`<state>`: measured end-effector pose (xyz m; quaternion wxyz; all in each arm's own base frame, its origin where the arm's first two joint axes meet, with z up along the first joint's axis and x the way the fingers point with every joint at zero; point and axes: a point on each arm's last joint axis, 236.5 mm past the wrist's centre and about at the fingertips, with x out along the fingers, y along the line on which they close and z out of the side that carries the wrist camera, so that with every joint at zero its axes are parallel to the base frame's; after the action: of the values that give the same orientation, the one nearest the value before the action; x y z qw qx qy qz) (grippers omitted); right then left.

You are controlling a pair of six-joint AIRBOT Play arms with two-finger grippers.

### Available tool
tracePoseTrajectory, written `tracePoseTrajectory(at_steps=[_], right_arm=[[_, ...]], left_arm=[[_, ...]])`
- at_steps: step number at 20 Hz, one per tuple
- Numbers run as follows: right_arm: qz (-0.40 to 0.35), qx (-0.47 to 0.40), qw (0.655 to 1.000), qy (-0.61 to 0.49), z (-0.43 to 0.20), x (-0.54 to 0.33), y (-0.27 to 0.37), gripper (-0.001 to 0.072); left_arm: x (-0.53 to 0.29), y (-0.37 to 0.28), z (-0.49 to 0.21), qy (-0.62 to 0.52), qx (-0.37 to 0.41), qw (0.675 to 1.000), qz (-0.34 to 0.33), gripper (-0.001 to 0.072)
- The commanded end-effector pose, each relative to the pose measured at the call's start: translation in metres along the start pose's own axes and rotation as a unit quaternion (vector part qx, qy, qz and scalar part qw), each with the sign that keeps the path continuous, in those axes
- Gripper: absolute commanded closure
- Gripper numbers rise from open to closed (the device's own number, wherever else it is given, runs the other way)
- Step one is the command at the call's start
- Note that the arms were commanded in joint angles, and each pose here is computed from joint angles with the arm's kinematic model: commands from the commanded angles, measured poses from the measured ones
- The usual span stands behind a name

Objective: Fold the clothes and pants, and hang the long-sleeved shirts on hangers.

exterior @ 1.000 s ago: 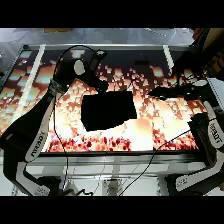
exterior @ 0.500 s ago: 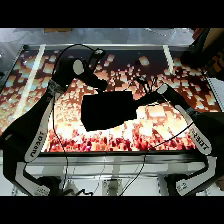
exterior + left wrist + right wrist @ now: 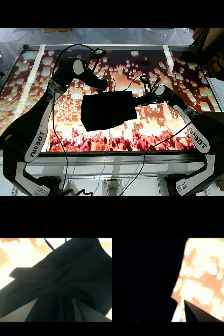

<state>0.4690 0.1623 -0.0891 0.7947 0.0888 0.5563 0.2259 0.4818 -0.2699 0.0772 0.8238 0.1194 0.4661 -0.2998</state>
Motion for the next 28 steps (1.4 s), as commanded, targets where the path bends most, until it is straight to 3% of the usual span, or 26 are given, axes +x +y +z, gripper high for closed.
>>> tracePoseTrajectory(at_steps=[1,6,9,11,13,15,19,24,28], right_arm=[[0.052,0.136,0.988,0.043,-0.019,0.006,0.011,0.0212],[0.144,0.214,0.962,0.087,-0.033,0.025,0.044,0.0289],[0.126,0.215,0.966,0.072,-0.029,0.034,0.032,0.0285],[0.124,0.218,0.967,0.053,-0.018,0.031,0.028,0.0262],[0.145,0.215,0.963,0.069,-0.018,0.024,0.038,0.0137],[0.165,0.206,0.960,0.098,-0.024,0.018,0.048,0.0089],[0.189,0.227,0.950,0.104,-0.023,0.020,0.054,0.0090],[0.305,0.309,0.890,0.143,-0.027,0.043,0.105,0.0091],[0.314,0.262,0.902,0.139,-0.032,0.059,0.144,0.0093]], left_arm=[[0.000,0.000,0.000,0.000,0.000,1.000,0.000,0.0239],[0.000,0.000,0.000,0.000,0.000,1.000,0.000,0.0239],[0.000,0.000,0.000,0.000,0.000,1.000,0.000,0.0239],[0.000,0.000,0.000,0.000,0.000,1.000,0.000,0.0239],[0.000,0.000,0.000,0.000,0.001,1.000,0.000,0.0239],[0.000,0.000,0.000,0.000,0.000,1.000,0.000,0.0239],[0.000,0.000,0.000,0.000,0.000,1.000,0.000,0.0239],[0.000,0.000,0.000,0.000,0.002,1.000,0.001,0.0239],[-0.003,0.020,-0.001,0.002,0.013,0.999,0.036,0.0239]])
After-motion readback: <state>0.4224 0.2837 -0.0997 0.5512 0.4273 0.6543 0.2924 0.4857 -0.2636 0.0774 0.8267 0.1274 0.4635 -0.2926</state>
